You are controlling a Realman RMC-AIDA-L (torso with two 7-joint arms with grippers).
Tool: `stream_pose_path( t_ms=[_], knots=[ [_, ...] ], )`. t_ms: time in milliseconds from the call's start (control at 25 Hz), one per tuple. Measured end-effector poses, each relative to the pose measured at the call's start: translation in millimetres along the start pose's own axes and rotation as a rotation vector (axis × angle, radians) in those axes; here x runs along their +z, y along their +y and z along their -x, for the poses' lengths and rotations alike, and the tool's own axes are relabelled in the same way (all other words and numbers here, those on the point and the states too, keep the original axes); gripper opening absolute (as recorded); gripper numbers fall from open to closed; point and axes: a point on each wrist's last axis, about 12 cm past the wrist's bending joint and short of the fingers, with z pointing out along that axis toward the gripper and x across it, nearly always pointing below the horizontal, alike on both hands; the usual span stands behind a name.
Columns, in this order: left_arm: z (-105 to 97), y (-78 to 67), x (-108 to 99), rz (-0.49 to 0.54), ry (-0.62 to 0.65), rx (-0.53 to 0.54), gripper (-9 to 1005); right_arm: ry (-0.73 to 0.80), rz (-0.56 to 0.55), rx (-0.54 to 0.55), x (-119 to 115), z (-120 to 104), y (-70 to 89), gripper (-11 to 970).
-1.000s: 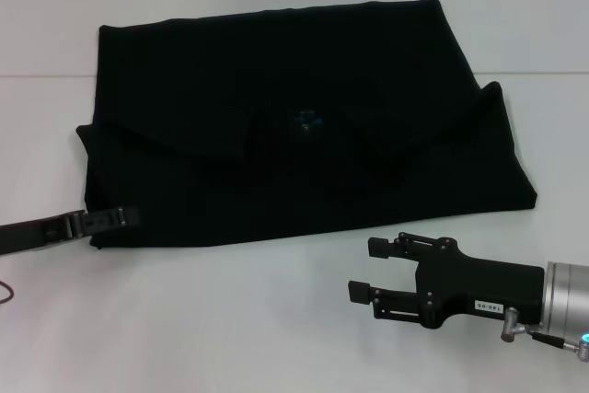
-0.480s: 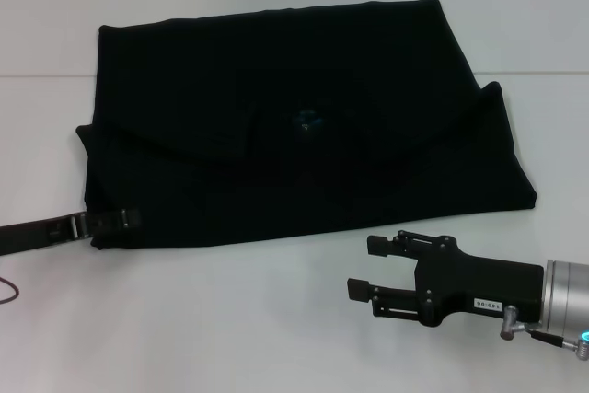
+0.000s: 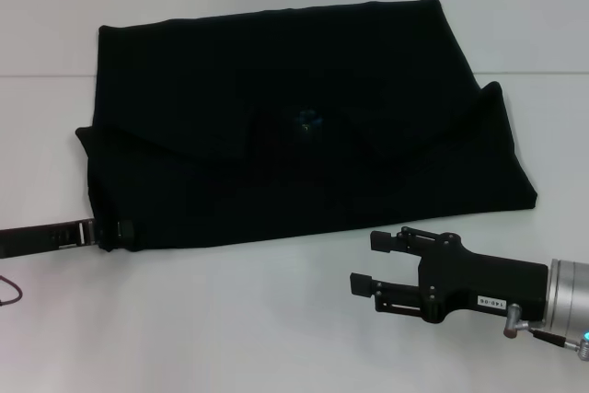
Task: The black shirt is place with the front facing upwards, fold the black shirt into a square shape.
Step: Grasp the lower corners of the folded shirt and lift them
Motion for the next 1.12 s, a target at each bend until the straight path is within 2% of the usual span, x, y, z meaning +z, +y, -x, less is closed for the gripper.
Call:
stream_pose_path(
  t_ms=[240,440,520,560,600,840,960,1120],
  knots=[
    [0,-1.4,1,-0.006,0.008,0.014,95,-0.012,-0.007,0.018,-1,1,-0.7,794],
    [-1,-2.1,1,-0.009,0.015,0.02,66,-0.032,-0.034,0.066,-6,5,-5.6,794],
    [-1,-2.2,1,-0.012,0.016,0.018,54,-0.047,-0.064,0.113,-14,10,-12.2,794],
    [0,-2.2,0,-0.017,0.017,0.016,48,-0.062,-0.113,0.184,-27,20,-22.8,794],
    [0,-2.2,0,-0.017,0.017,0.016,43,-0.062,-0.113,0.184,-27,20,-22.8,794],
    [0,-1.2,-2,-0.018,0.014,0.018,31,-0.037,-0.245,0.412,-69,69,-55.7,795],
    [0,-1.2,-2,-0.019,0.015,0.02,32,0.07,-0.322,0.503,-79,92,-68.6,795],
    [1,-1.6,-3,-0.022,0.019,0.026,32,0.235,-0.511,0.593,-95,111,-86.3,794]
  ],
)
